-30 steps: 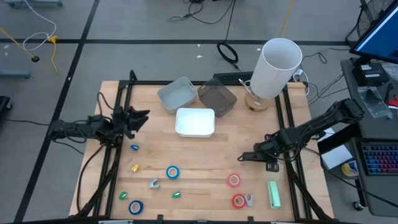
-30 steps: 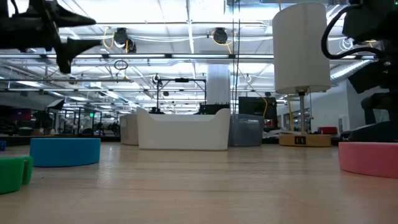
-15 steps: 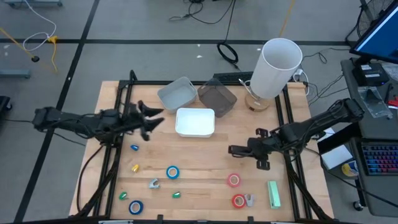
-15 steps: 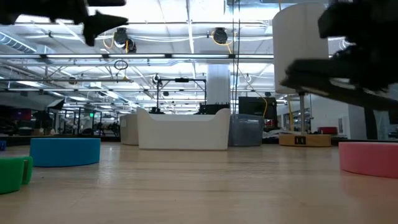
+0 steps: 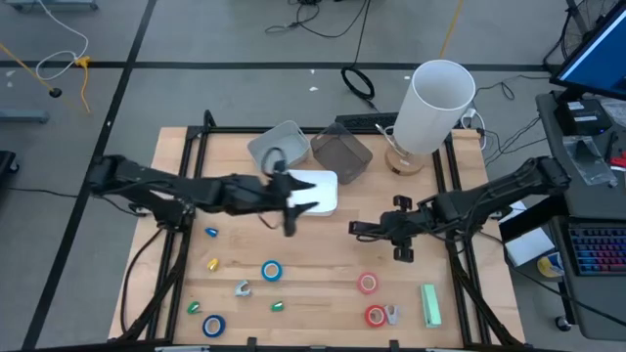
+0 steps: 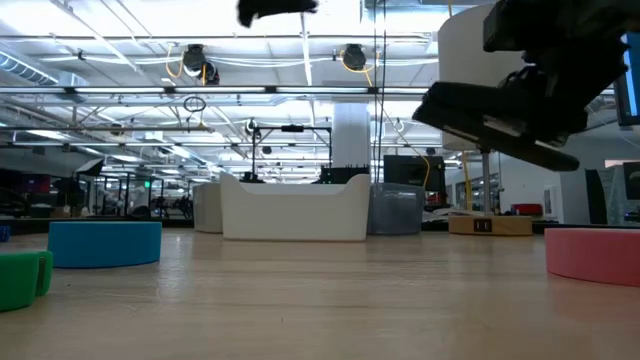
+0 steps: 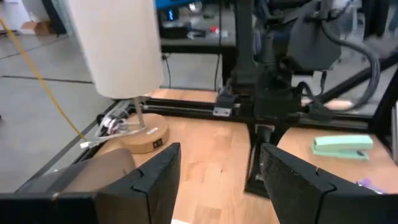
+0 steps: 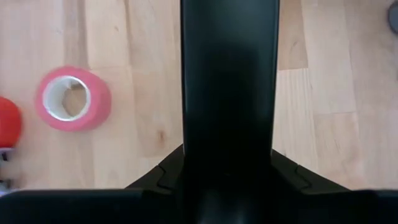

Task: Pick and place Stapler, Stapler remover, tape
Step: Put the large black stapler into the gray bin

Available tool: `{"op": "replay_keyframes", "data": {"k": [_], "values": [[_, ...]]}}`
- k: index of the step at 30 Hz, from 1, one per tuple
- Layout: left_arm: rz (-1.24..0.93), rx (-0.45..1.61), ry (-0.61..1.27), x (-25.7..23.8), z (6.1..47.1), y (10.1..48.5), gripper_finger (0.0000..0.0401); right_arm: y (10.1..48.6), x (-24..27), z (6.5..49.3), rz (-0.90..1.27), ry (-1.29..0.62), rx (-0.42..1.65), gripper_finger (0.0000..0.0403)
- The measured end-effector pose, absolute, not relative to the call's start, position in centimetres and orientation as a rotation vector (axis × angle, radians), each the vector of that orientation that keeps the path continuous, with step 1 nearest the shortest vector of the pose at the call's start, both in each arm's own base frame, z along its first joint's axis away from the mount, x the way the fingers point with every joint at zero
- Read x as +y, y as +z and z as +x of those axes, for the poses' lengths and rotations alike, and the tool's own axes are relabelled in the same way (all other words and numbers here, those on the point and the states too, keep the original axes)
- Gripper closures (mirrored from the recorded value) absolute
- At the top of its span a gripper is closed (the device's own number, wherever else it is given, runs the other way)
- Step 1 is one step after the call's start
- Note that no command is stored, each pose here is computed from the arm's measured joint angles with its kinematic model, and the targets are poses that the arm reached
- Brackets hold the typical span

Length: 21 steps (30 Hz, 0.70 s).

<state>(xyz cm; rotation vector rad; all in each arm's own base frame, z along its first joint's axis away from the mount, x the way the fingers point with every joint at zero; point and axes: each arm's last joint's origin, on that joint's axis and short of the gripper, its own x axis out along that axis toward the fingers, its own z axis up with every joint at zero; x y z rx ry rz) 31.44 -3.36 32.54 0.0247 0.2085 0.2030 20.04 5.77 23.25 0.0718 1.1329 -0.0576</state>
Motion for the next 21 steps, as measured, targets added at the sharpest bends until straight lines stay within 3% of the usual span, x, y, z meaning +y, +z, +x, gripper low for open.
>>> {"op": "replay_keyframes", "data": {"k": [11,21], "values": [[0.153,0.53,0.185,-4.5,38.5,33.1,0.0183,22.2,5.1,21.3,-0.002,-0.104,1.148,0.028],[0.086,0.584,0.136,-4.6,40.6,31.1,0.0183,25.6,4.7,22.8,-0.018,-0.13,1.018,0.028]]}}
